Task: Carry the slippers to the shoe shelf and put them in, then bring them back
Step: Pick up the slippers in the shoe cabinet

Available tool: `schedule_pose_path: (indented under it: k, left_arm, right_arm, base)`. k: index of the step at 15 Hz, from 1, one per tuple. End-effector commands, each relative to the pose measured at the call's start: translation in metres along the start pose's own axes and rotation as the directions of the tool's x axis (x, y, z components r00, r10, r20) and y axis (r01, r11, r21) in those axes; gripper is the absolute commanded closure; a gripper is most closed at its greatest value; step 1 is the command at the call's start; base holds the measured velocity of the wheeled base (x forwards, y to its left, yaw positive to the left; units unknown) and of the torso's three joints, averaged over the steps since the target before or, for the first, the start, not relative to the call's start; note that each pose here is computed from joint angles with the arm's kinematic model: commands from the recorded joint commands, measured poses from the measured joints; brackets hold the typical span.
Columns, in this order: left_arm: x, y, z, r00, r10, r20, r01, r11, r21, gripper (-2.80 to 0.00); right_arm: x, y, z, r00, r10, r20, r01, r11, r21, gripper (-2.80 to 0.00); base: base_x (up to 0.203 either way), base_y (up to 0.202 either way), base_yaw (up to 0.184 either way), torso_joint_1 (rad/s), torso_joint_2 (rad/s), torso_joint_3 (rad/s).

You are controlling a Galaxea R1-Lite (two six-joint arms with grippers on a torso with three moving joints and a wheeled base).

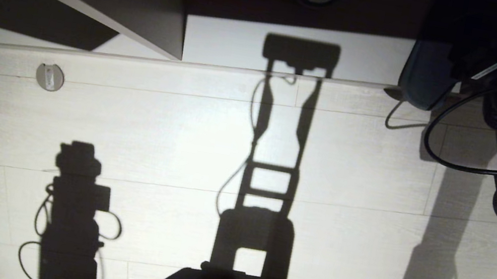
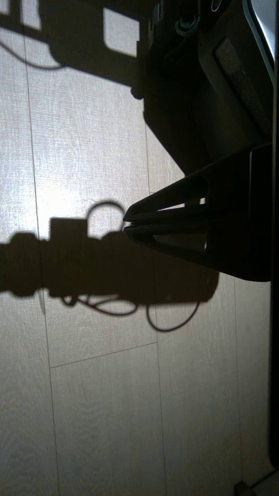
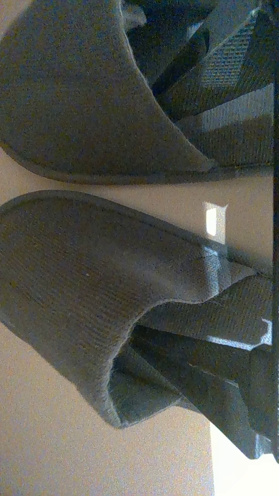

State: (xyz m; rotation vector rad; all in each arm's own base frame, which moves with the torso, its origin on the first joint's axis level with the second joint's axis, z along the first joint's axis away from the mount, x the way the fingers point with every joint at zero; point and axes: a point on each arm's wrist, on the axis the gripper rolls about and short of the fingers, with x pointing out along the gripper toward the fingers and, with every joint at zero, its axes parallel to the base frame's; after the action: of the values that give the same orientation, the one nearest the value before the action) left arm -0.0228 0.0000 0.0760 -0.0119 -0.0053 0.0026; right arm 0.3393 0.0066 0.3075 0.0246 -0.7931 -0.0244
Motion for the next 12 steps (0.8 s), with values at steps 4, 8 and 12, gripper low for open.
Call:
schedule_pose_path:
  k: [4,8,12]
  left_arm:
    - [0.000,0.000,0.000,1.000,0.002,0.001,-0.002,1.000,0.000,0.00]
    - [0.000,0.000,0.000,1.000,0.002,0.001,-0.002,1.000,0.000,0.00]
    - [0.000,0.000,0.000,1.000,0.002,0.001,-0.002,1.000,0.000,0.00]
  right_arm:
    - [0.003,0.000,-0.006,1.000,-0.001,0.007,0.001,1.000,0.003,-2.80]
    - [0.008,0.000,-0.014,1.000,-0.001,0.018,0.001,1.000,0.002,-2.80]
    - [0.011,0.000,-0.017,1.000,-0.001,0.024,0.001,1.000,0.001,-2.80]
  base:
    - [0.000,0.000,0.000,0.000,0.00,0.000]
    - [0.000,0.000,0.000,0.000,0.00,0.000]
    - [0.000,0.000,0.000,0.000,0.00,0.000]
